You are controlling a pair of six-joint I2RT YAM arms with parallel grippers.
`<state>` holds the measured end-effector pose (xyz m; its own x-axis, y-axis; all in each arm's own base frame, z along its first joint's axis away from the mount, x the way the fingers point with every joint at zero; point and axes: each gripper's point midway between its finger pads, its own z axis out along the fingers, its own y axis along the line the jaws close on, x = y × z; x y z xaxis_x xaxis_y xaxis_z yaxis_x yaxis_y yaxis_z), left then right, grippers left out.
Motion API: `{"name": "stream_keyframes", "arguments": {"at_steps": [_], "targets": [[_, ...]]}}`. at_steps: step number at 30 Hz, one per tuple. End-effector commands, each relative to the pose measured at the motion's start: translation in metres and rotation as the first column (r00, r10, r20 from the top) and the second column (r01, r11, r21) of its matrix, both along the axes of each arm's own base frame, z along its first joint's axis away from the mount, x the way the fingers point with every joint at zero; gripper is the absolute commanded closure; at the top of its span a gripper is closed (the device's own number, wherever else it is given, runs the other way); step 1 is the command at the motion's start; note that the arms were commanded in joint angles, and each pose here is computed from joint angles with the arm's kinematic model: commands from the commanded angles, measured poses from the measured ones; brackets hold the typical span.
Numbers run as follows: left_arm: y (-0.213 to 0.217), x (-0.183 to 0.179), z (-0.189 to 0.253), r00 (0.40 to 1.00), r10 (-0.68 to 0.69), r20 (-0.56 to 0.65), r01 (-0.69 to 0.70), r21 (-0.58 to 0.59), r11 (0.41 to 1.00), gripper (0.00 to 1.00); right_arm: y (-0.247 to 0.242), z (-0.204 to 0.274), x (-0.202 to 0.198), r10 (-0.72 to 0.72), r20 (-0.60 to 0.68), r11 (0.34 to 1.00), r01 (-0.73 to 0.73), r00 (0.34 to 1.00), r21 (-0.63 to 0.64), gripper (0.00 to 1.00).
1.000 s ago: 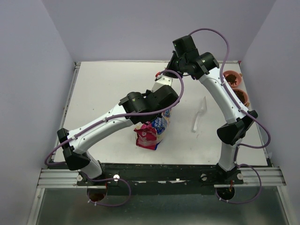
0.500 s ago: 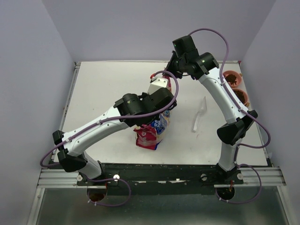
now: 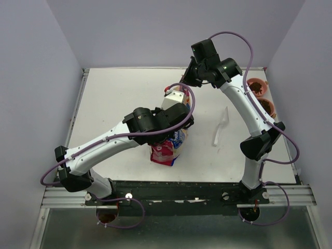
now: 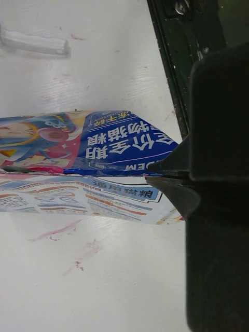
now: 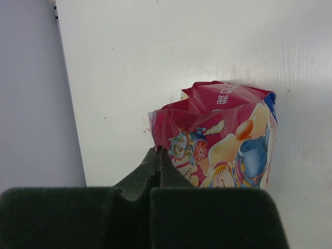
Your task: Serve the pet food
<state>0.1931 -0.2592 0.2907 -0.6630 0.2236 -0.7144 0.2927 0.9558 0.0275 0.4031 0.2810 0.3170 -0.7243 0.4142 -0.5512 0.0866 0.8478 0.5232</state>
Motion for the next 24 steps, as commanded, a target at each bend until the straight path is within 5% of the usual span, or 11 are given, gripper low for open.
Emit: {"name": "stream_keyframes", "arguments": {"at_steps": [1,5,7,10,16,24], "targets": [[0.015,-0.015,-0.004,0.999,-0.017,-0.028,0.017,0.031,0.999,1.00,-0.011,0.030,0.025,-0.064,0.134,0.997,0.059,0.989,0.040,0.99],[0.013,-0.017,-0.002,0.999,-0.022,-0.031,0.023,0.017,1.000,1.00,-0.012,0.031,0.025,-0.062,0.140,0.998,0.058,0.988,0.031,1.00],[0.012,-0.017,-0.002,0.999,-0.016,-0.036,0.016,0.003,1.000,0.80,-0.013,0.032,0.024,-0.057,0.144,0.998,0.053,0.988,0.029,1.00],[0.007,-0.017,0.000,0.999,-0.028,-0.029,0.027,-0.036,0.999,0.71,-0.014,0.033,0.020,-0.042,0.149,0.999,0.039,0.988,0.024,0.99],[0.005,-0.012,0.001,0.999,-0.027,-0.026,0.025,-0.053,0.998,0.74,-0.013,0.029,0.014,-0.010,0.137,1.000,0.009,0.991,0.012,0.80],[-0.009,0.005,0.014,0.999,-0.042,-0.024,0.038,-0.143,0.989,0.58,-0.017,0.036,0.006,0.026,0.143,1.000,-0.023,0.989,-0.021,0.47]]}}
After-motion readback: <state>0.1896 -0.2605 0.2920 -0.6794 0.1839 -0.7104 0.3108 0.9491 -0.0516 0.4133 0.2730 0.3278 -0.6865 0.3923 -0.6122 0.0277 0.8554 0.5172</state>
